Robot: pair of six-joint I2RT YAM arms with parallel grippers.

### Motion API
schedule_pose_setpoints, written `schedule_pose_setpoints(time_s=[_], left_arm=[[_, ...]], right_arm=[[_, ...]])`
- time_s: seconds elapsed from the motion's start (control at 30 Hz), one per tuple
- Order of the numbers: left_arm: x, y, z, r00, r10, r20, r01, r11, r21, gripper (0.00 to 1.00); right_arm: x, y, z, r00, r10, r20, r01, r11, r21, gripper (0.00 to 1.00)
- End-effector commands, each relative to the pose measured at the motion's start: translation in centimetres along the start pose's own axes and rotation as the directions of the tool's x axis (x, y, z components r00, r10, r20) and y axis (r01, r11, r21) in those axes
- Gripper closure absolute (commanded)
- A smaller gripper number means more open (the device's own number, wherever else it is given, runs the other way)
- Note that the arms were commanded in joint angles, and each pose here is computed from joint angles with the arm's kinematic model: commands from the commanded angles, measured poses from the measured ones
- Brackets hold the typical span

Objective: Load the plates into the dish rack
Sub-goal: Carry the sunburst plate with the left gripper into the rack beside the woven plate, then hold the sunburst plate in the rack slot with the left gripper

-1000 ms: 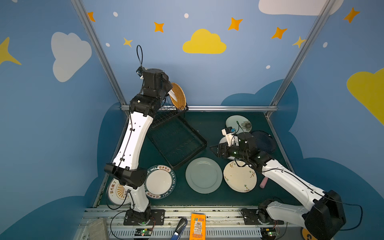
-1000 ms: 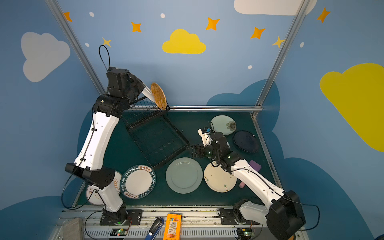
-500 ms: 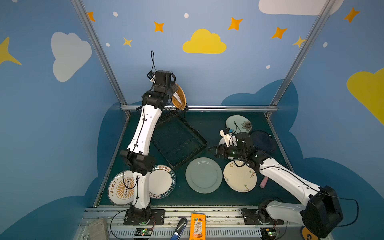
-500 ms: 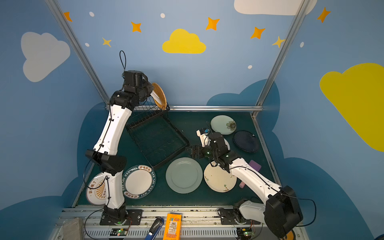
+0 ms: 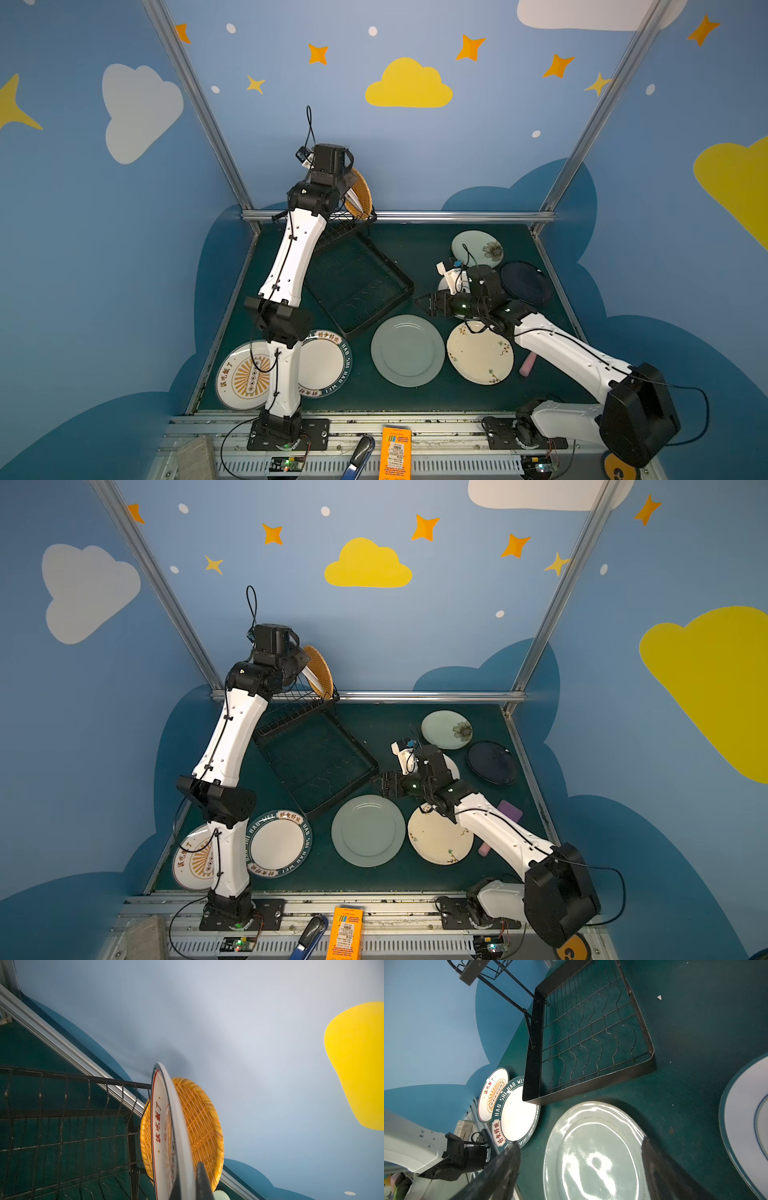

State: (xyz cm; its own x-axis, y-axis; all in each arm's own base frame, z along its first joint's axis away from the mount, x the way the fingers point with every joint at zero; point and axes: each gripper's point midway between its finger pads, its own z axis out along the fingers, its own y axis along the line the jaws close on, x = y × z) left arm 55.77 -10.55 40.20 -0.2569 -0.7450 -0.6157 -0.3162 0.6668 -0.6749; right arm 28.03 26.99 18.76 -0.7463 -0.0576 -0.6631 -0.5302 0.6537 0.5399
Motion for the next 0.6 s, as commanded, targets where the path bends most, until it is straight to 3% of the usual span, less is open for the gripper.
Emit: schedule_pose_setpoints(time_s=[0.0, 0.57], left_arm=[[-0.8, -0.2, 0.3, 0.999, -0.019, 0.033, 0.019, 1.0, 0.005, 0.96], [0.0, 0.2, 1.6, 1.0, 0.013, 0.019, -0.013, 1.0, -0.005, 0.96]], right_arm=[[0.1, 0.0, 0.1, 1.0, 0.021, -0.022, -0.021, 1.0, 0.0, 0.11], [0.5, -0.7, 0.5, 0.995, 0.07, -0.066, -0.069, 0.997, 0.02, 0.11]])
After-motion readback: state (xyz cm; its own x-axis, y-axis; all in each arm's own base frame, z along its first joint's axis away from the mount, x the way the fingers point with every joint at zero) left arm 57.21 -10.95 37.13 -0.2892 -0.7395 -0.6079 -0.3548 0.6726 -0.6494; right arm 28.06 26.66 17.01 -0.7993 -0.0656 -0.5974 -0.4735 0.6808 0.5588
